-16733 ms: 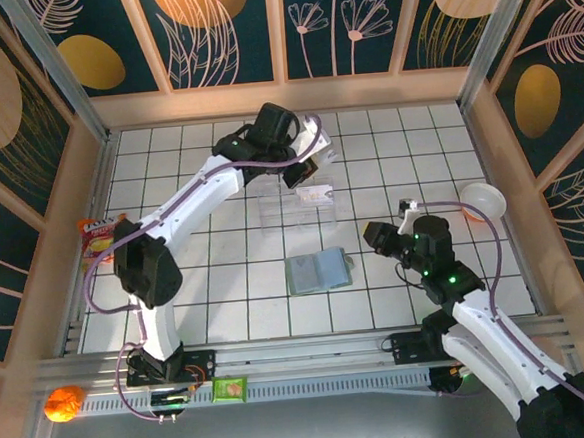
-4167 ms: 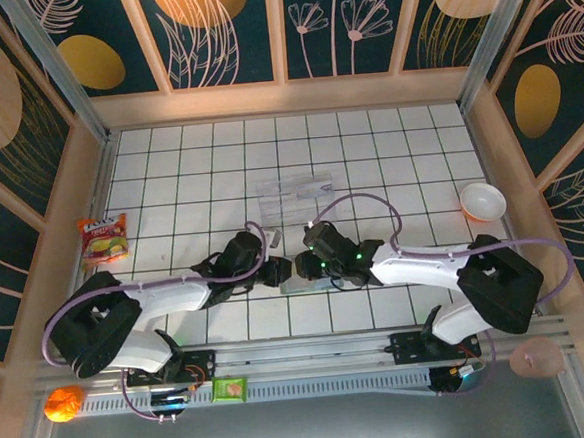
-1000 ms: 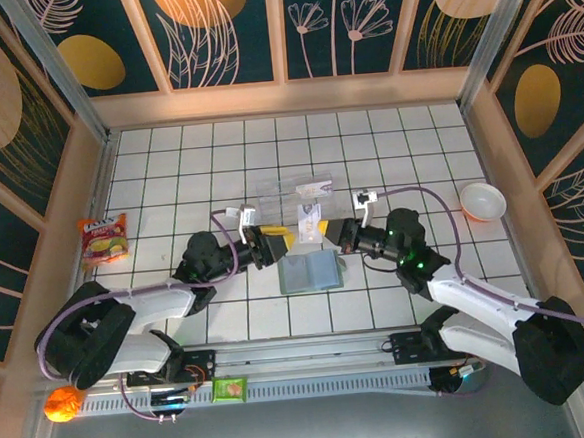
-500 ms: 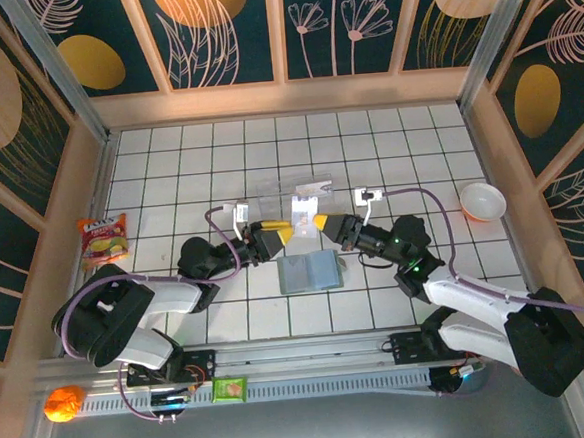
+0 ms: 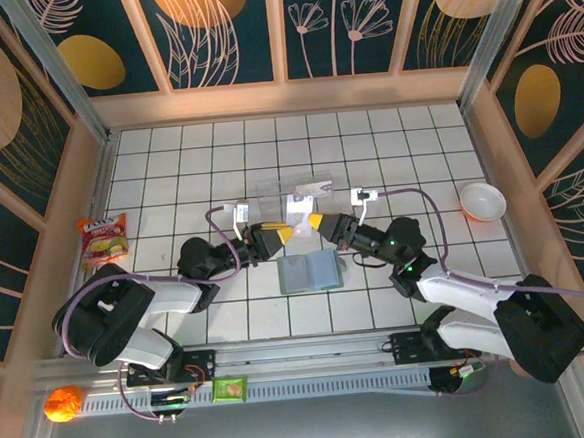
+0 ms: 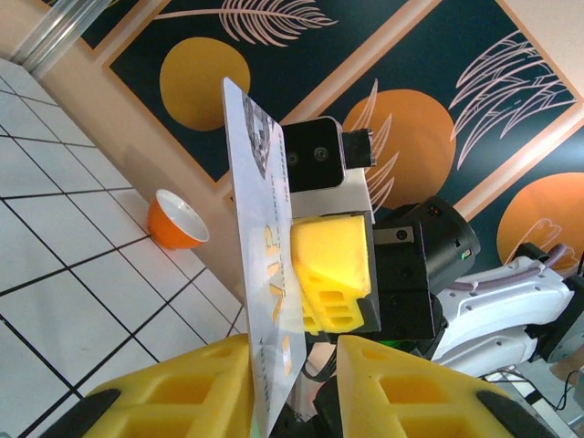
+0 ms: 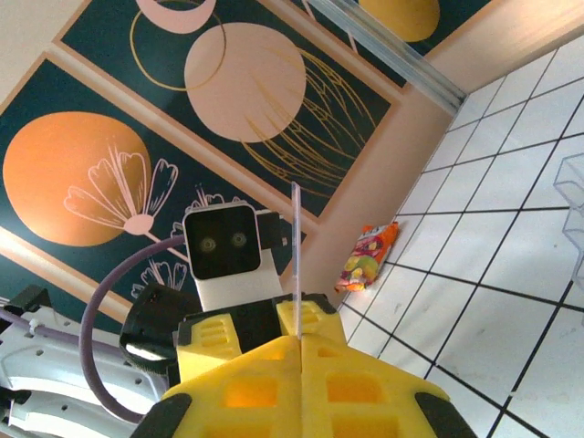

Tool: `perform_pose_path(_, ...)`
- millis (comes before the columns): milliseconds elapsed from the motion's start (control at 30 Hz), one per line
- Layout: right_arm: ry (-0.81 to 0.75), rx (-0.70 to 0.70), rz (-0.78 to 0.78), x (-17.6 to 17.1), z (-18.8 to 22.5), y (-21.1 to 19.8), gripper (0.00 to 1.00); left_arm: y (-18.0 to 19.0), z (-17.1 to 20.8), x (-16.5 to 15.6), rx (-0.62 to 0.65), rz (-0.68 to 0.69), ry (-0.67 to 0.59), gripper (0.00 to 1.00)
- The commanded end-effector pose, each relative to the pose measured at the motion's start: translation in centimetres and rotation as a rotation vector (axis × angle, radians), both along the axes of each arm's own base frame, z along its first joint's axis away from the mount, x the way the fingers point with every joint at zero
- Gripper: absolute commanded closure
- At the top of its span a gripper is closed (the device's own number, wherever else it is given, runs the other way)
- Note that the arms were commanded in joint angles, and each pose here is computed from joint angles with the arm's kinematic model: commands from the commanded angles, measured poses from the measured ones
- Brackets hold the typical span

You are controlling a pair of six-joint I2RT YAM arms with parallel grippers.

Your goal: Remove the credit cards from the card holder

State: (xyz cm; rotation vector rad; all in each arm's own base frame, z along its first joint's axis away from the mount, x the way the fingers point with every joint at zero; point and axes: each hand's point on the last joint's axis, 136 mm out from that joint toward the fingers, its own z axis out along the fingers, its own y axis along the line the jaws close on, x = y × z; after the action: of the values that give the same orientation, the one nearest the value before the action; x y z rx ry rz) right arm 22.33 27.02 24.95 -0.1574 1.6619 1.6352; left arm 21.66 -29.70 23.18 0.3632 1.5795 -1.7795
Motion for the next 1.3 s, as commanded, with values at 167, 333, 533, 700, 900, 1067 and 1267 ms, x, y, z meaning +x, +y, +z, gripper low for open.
perform_pose_path(167,-0.018,0.024,-0.007,0.2,0.6,0.8,1.00,0.2,1.5,0.1,-0.032,0.009,-0.045,0.75)
perform_pose_path(333,-0.007,-0.020,-0.003,0.0,-0.4,1.1,1.00,-0.2,1.2,0.8,0.027,0.033,-0.062,0.95)
perform_pose_path(533,0.024,-0.199,-0.066,0.0,-2.8,-0.5,0.78,-1.3,0.5,1.9,0.218,0.041,-0.120,1.00)
perform_pose_path(700,0.025,-0.351,-0.190,-0.1,-3.3,-4.0,0.75,-1.9,-0.7,4.0,0.481,0.065,-0.203,1.00)
perform_pose_path(900,0.070,-0.388,-0.275,-0.2,-4.2,-7.2,0.75,-3.3,-0.7,7.2,0.776,0.004,-0.378,1.00)
perform_pose_path(1067,0.097,-0.404,-0.298,-0.2,-4.8,-8.2,0.76,-4.8,-1.1,9.2,0.984,-0.182,-0.497,1.00)
perform_pose_path(1267,0.124,-0.416,-0.335,0.4,-5.3,-9.6,0.76,-4.8,-4.4,13.3,1.271,-0.263,-0.480,1.00)
